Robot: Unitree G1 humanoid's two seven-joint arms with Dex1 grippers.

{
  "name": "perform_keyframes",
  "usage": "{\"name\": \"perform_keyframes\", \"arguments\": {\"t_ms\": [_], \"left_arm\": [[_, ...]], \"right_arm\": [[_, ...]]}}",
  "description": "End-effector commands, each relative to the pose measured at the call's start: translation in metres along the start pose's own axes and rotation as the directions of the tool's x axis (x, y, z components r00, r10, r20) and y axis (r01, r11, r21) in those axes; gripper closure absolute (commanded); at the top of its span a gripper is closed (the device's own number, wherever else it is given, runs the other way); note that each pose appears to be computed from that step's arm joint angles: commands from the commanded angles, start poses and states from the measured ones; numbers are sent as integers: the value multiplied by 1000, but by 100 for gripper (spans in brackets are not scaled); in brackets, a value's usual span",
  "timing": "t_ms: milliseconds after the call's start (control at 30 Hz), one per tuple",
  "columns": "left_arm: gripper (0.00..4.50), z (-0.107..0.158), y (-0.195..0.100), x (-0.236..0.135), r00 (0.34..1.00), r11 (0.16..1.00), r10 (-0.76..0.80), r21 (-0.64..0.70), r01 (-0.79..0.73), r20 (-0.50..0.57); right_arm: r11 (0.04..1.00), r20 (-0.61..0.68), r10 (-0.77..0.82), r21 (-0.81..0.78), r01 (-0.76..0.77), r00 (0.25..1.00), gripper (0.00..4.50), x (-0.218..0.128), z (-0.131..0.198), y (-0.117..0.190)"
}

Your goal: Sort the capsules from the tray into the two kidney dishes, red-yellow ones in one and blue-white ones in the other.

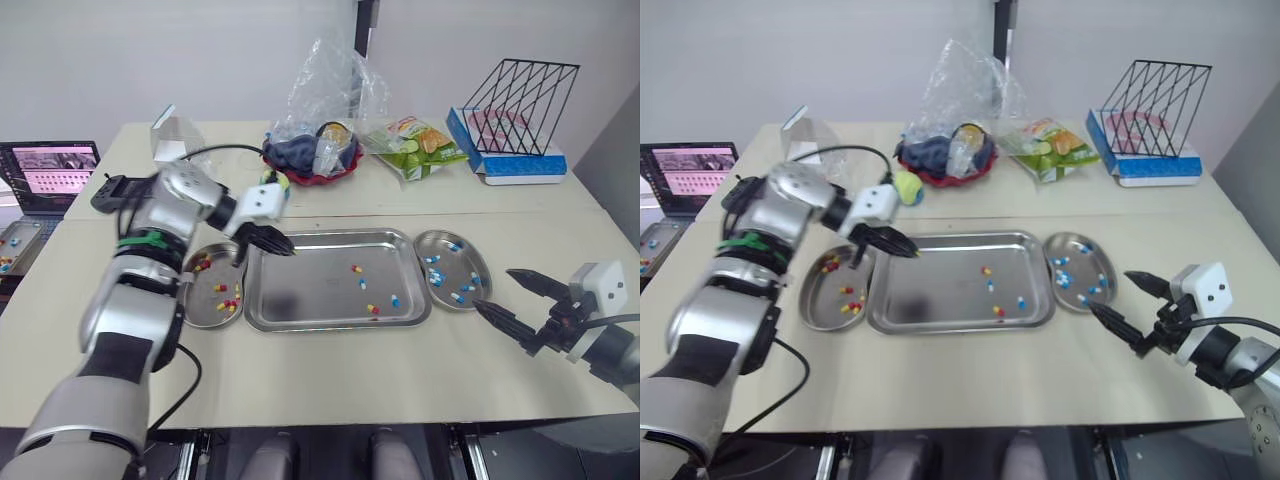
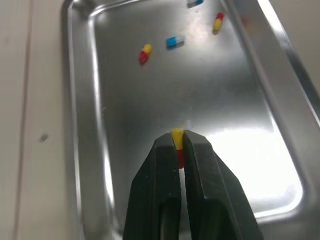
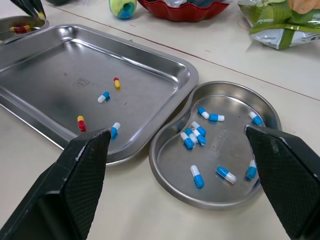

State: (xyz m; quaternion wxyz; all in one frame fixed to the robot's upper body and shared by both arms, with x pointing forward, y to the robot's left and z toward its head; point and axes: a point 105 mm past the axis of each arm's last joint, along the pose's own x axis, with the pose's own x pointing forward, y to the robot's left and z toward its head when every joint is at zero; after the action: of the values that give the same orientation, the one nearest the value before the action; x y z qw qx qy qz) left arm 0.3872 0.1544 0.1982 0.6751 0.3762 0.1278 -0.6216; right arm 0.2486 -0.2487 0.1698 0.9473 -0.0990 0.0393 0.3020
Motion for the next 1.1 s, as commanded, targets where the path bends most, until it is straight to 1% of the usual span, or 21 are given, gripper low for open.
{"name": "perform_keyframes", "arguments": {"t_ms": [33,167,333,400,467,533,600,667,700,900,1033,1067,1100], "left_arm": [[448,-16,3,-37,993,993,106,-52,-109,-43],[448,-38,-2,-57,977,983,168,-49,-176,-133],[448,-52,-14,-54,978,983,155,-81,-167,-137],[448,-71,-24,-51,967,983,149,-79,-168,-205],[448,-81,-32,-47,968,978,149,-116,-175,-203],[448,-81,-33,-44,973,972,156,-146,-182,-172],[448,-81,-32,-43,972,967,170,-163,-196,-164],[376,-87,-33,-44,965,964,178,-164,-211,-195],[350,-89,-34,-45,962,963,179,-166,-215,-206],[155,-87,-30,-54,957,942,226,-209,-263,-184],[15,-84,-23,-68,944,915,289,-244,-322,-161],[2,-81,-21,-73,940,908,307,-251,-337,-150],[2,-80,-19,-76,937,903,319,-255,-346,-142]], "right_arm": [[999,28,26,-43,-25,999,0,3,12,0],[997,31,52,-54,-51,998,0,10,15,0],[994,41,91,-61,-88,995,0,18,21,0],[993,39,103,-66,-100,994,0,21,22,0],[991,39,117,-68,-114,992,0,24,23,0],[991,36,122,-68,-120,992,0,24,23,0],[991,36,123,-67,-120,992,0,24,23,-1],[990,35,127,-66,-124,991,0,24,23,-1],[990,35,129,-66,-126,991,0,24,23,-1],[989,34,140,-61,-138,990,0,21,25,-2],[988,39,146,-60,-143,989,0,20,27,-5],[988,38,147,-60,-145,988,0,20,27,-6],[987,36,148,-60,-146,988,0,20,27,-7]]}}
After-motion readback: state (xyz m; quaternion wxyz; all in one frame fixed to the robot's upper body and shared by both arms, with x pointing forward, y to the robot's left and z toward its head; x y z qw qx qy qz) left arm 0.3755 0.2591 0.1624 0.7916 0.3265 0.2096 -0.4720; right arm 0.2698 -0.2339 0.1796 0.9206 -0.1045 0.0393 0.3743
